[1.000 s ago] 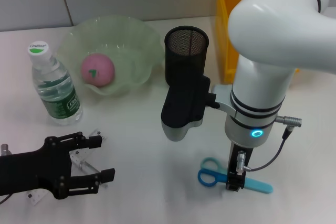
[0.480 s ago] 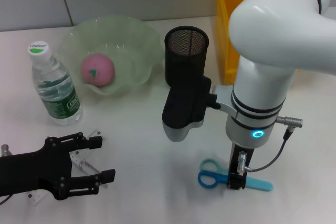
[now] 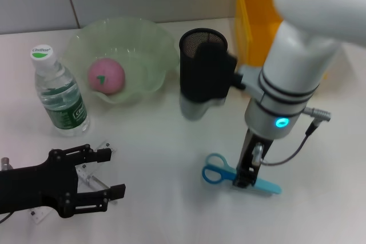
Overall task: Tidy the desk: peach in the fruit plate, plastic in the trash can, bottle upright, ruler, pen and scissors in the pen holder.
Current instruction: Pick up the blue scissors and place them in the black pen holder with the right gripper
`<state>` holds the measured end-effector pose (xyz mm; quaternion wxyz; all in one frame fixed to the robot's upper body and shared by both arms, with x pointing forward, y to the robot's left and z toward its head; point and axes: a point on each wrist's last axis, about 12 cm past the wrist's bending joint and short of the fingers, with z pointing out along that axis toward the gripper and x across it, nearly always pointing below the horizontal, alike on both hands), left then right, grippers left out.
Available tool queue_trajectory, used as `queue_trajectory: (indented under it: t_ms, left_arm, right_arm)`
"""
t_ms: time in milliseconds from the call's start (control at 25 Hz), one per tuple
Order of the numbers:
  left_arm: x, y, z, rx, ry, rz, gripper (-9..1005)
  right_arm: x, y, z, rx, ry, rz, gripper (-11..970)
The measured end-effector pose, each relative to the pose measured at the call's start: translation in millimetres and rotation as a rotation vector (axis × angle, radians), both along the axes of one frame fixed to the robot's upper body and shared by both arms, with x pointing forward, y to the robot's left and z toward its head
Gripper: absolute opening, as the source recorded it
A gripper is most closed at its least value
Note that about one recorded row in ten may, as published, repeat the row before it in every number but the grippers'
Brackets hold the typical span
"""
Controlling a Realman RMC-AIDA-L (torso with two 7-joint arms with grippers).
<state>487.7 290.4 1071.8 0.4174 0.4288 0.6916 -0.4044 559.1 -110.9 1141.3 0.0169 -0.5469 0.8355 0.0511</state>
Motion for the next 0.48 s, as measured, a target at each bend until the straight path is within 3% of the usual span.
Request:
queue_trajectory:
  t_ms: [480]
  left_arm:
    - [2.7, -4, 1.6, -0.035, -0.006, 0.008, 814]
  right_arm:
    - [25.6, -38, 11.7, 0.407, -0.056, -0.054, 233]
